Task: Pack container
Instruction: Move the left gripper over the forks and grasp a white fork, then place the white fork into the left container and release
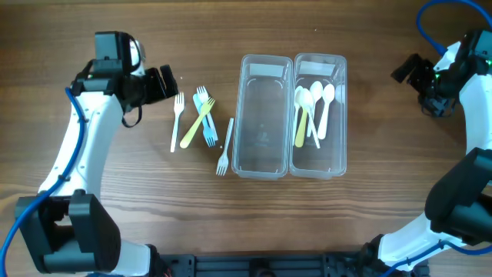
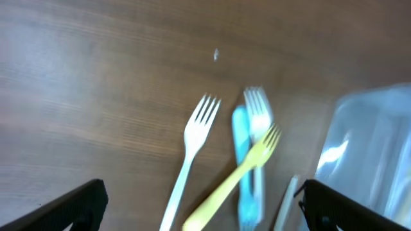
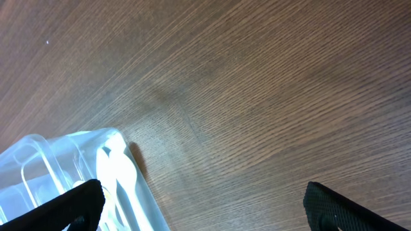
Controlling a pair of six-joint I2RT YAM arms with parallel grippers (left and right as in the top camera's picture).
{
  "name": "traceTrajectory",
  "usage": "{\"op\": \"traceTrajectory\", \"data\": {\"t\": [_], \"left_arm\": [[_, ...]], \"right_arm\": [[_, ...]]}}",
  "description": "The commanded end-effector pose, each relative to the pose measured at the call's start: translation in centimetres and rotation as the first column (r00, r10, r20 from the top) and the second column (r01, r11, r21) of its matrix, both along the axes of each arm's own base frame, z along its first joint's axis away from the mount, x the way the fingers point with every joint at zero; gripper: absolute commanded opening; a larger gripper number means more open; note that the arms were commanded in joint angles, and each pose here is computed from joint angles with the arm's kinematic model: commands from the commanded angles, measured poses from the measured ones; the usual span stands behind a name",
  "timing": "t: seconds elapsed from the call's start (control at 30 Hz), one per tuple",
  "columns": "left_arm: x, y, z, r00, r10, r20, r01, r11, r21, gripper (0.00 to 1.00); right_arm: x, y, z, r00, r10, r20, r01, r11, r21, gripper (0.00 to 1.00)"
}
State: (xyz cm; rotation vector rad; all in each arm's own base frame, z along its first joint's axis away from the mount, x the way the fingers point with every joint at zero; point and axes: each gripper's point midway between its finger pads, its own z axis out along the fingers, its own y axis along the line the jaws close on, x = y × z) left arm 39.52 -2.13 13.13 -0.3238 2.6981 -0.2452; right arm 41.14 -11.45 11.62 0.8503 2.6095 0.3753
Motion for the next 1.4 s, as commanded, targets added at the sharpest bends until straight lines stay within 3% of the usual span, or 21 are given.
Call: {"op": "traceTrajectory", "data": {"t": [0.0,0.07,0.2,0.37,0.53,0.97,1.13,1.3,1.37], "left_arm": [[-1.8,-0.3,-2.9,0.982,-0.118,-0.145,0.145,0.970,0.196,1.00],[-1.9,-1.9,-3.3,0.975,-0.159,-0.152,0.186,0.965,0.182,1.00],[0.6,-3.0,-2.8,0.981,-0.185,-0.054,0.192,0.960,0.203,0.95],[-0.2,-2.5,-6.6,0.967,-0.186,-0.173,0.219,0.956,0.197,0.88],[-0.9,-2.6,-9.8,0.905,-0.329,-0.271,0.389,0.897,0.210,0.84],[-0.8,-1.8,-13.9,0.887,-0.315,-0.337,0.398,0.892,0.214,0.64],[-0.8,-1.8,-14.1,0.886,-0.315,-0.340,0.399,0.892,0.213,0.42],[-0.8,-1.8,-14.1,0.886,-0.314,-0.341,0.399,0.892,0.213,0.07],[-0.8,-1.8,-14.1,0.888,-0.308,-0.341,0.392,0.895,0.213,0.04]], "right_arm": [[-0.1,0.3,-0.3,1.000,0.006,-0.006,-0.006,1.000,0.015,0.99],[-0.1,0.3,-0.3,1.000,0.007,-0.006,-0.006,1.000,0.015,0.99],[-0.1,0.3,-0.3,1.000,0.006,-0.007,-0.006,1.000,0.015,1.00],[-0.1,0.3,-0.3,1.000,0.006,-0.007,-0.006,1.000,0.015,0.99],[-0.1,0.3,-0.3,1.000,0.006,-0.007,-0.006,1.000,0.015,0.99],[-0.5,0.6,-0.4,1.000,0.007,-0.025,-0.006,1.000,0.024,0.99],[-0.5,0.6,-0.5,1.000,0.007,-0.029,-0.006,1.000,0.025,1.00],[-0.5,0.6,-0.5,1.000,0.007,-0.028,-0.006,1.000,0.025,1.00],[-0.5,0.6,-0.5,1.000,0.007,-0.028,-0.006,1.000,0.025,1.00]]}}
